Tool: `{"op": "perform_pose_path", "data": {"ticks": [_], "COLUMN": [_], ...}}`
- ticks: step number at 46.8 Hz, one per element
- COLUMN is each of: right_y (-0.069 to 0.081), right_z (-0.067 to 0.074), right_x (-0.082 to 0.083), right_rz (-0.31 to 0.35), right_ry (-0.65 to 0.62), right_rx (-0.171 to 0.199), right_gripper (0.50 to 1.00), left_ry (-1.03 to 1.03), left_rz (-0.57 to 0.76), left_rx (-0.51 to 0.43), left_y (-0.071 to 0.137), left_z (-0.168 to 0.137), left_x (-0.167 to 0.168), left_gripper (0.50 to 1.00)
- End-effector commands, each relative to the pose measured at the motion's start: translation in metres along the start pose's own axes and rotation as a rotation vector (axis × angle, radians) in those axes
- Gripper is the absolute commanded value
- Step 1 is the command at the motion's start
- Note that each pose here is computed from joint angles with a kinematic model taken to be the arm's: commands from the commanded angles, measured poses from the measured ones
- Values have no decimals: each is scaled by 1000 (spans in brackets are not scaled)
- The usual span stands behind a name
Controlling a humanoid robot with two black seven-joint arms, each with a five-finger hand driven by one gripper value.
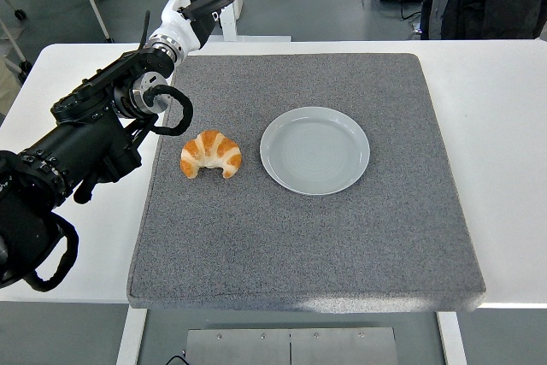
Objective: Place the bread on the plate
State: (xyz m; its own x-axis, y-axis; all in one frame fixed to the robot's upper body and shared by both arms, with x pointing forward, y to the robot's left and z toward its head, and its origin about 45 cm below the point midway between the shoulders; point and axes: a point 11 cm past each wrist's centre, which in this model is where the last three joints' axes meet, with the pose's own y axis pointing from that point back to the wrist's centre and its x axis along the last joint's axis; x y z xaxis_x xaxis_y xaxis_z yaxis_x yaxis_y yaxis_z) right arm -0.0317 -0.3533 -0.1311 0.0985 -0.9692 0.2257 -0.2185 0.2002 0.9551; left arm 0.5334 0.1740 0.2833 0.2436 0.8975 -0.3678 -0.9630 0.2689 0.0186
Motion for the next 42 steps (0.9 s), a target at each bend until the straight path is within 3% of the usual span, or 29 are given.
{"op": "perform_pose_path", "data": {"ticks": [1, 28, 36, 42], "right_y": [0, 0, 0, 0], "right_z": [0, 0, 0, 0], "right_x": [0, 0, 0, 0], "right_rz": [0, 0, 0, 0], "right_ry": [-1, -1, 0, 0], "right_rx": [0, 0, 0, 0], "right_gripper": [1000, 1000, 1000, 1000], "left_ry": [-2, 7, -24, -44], "left_rz": [2, 12, 77, 15], "left_rx": [0, 6, 7, 18], "left_y": [0, -1, -1, -2], "left_z": [0, 2, 3, 0], "left_x": [0, 1, 6, -14], "left_gripper": [999, 999, 999, 999]}}
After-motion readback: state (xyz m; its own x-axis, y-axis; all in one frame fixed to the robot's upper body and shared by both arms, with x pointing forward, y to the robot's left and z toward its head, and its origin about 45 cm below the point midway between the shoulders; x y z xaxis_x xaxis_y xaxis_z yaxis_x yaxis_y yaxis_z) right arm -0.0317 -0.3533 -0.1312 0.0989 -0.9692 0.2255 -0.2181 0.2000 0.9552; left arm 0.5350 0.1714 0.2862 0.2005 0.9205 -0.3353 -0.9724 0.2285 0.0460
